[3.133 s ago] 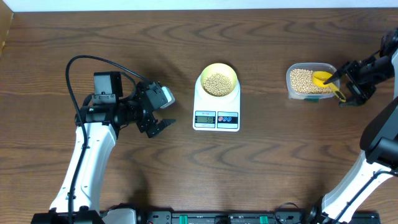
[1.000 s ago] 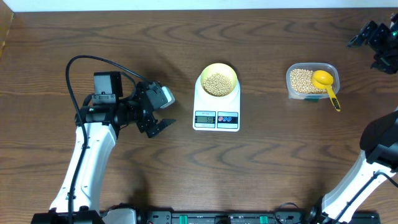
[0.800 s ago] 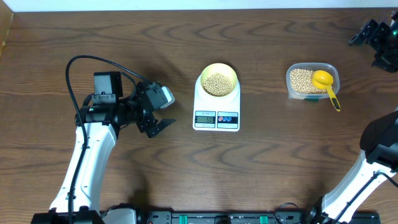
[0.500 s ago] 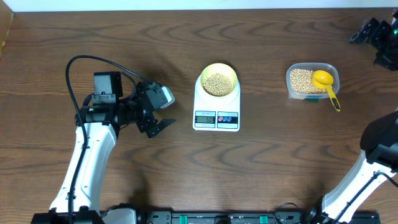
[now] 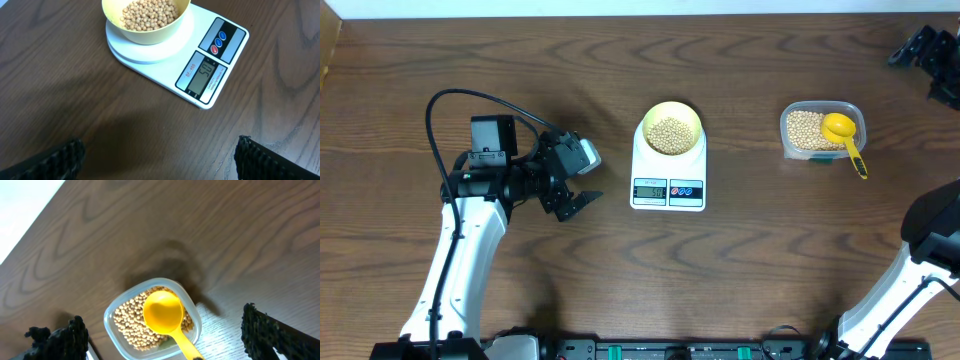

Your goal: Scoop item into bowl and weigh 50g on scale

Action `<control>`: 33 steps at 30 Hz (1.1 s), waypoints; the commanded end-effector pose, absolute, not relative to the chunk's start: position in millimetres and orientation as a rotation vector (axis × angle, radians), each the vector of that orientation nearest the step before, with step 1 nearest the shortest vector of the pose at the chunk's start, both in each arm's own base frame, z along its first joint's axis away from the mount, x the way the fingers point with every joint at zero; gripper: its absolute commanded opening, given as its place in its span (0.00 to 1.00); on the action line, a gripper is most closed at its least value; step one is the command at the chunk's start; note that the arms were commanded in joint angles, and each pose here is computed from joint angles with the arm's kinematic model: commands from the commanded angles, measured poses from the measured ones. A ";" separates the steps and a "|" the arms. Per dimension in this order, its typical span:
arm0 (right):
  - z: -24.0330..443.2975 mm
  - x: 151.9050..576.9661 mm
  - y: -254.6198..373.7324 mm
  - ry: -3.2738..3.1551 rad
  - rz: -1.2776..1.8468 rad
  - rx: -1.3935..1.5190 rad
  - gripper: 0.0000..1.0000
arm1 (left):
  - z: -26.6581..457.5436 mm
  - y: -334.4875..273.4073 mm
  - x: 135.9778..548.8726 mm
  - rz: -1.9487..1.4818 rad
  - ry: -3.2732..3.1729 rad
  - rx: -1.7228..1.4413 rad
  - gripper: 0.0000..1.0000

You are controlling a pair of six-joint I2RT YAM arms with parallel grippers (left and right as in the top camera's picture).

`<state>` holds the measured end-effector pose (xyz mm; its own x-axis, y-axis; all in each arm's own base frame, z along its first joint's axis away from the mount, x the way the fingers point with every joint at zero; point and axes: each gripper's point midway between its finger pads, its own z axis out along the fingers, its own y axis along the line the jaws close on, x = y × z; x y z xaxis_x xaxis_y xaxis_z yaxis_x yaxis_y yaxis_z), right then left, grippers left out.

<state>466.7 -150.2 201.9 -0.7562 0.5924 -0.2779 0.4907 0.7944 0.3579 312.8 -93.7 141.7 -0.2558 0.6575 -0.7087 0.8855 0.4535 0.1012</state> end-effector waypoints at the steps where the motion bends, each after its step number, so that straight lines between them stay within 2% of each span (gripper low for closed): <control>1: 220.3 470.3 -149.6 2.565 0.379 0.741 0.95 | 142.5 -92.2 314.8 -0.406 2.001 1.292 0.98; 12: 232.4 474.0 -136.0 2.549 0.458 0.589 0.95 | 142.6 -92.3 314.7 -0.407 2.000 1.292 0.98; 33: 322.7 443.4 -121.1 2.396 0.357 0.390 0.99 | 142.6 -92.3 314.7 -0.407 2.000 1.292 0.98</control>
<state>446.6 -121.4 308.1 -0.7435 0.3912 -0.5424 0.2080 0.9061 0.3683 312.8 -93.7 141.7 -0.2558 0.6575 -0.7087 0.8855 0.4535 0.1012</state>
